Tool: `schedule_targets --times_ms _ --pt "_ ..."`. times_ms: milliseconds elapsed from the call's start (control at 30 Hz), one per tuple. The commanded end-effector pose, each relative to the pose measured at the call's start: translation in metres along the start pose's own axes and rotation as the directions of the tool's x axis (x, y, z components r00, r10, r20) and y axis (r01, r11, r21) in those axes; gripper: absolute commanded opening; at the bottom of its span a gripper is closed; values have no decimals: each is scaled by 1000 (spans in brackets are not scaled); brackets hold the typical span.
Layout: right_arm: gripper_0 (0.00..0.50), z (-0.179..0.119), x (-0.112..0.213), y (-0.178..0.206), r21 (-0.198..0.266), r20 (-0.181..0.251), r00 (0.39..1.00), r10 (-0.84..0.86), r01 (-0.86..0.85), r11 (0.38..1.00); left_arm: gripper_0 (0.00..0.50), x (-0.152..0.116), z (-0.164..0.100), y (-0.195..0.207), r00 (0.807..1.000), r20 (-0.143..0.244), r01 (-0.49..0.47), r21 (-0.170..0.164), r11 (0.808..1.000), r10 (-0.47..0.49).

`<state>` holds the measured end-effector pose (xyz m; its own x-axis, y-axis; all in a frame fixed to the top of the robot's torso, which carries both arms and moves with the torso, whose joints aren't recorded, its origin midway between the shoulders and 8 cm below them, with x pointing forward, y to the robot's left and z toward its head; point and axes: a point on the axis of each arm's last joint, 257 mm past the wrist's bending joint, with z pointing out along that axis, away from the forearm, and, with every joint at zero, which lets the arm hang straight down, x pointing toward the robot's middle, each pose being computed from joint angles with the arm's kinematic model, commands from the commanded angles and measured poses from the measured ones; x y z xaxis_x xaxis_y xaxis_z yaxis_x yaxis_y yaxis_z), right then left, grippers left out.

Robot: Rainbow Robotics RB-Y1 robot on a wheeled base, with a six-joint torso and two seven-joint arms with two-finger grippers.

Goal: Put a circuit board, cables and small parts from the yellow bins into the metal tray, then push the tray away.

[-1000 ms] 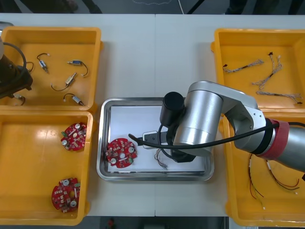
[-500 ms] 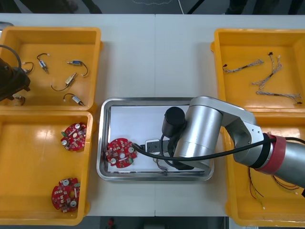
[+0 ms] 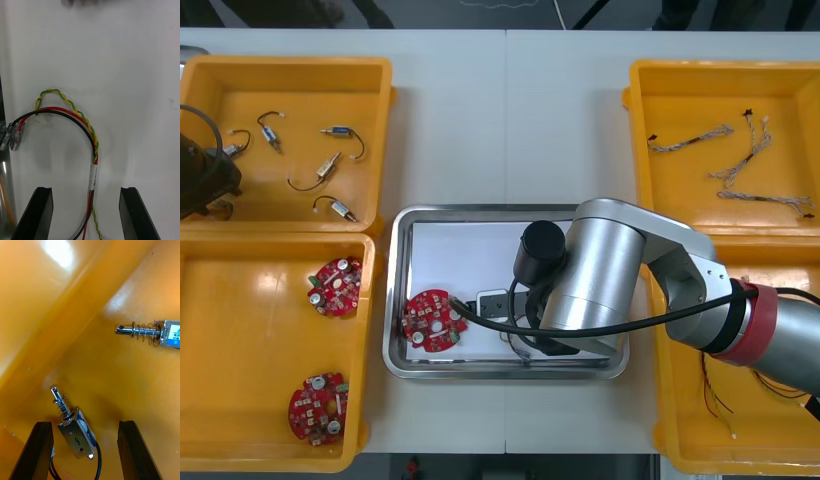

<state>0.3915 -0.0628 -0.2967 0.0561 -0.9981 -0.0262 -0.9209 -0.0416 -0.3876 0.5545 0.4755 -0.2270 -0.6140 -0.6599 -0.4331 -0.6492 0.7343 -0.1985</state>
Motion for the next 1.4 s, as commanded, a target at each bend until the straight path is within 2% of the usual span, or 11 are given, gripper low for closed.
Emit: schedule_targets --times_ms 33,100,167,200,433,600,767,900,1067,1200,1400 --pt "500 -19 -23 -6 14 70 997 45 -46 999 500 -34 -21 -11 995 67 -72 29 997 70" --pt "500 -23 -25 -9 13 79 995 55 -56 998 500 -32 -19 -12 995 65 -78 28 997 76" --pt "500 -31 -29 -17 12 87 993 82 -83 996 202 -30 -19 -13 995 60 -80 34 996 77" --pt "500 -36 -31 -19 8 87 992 96 -97 995 14 -29 -18 -14 995 58 -79 34 996 77" --pt "500 -64 -33 -38 -6 85 982 170 -170 985 0 -24 -20 -18 996 43 -86 40 995 84" --pt "500 -90 -20 -57 15 71 973 218 -219 976 0 -26 -45 -21 995 34 -100 36 994 99" --pt "500 -123 -16 -92 78 156 948 279 -293 953 0 -25 -82 -26 987 43 -158 -3 988 158" --pt "500 -144 -5 -114 85 216 916 337 -362 928 0 -19 -105 -33 974 52 -219 -32 975 221" --pt "500 -167 24 -134 68 268 873 407 -438 896 0 4 -126 -56 944 56 -324 -38 945 325" --pt "500 -177 65 -145 93 244 860 448 -481 872 3 32 -139 -80 911 59 -407 -37 913 409" --pt "500 -189 127 -160 146 210 813 543 -575 805 1 86 -155 -125 870 65 -490 25 871 488"
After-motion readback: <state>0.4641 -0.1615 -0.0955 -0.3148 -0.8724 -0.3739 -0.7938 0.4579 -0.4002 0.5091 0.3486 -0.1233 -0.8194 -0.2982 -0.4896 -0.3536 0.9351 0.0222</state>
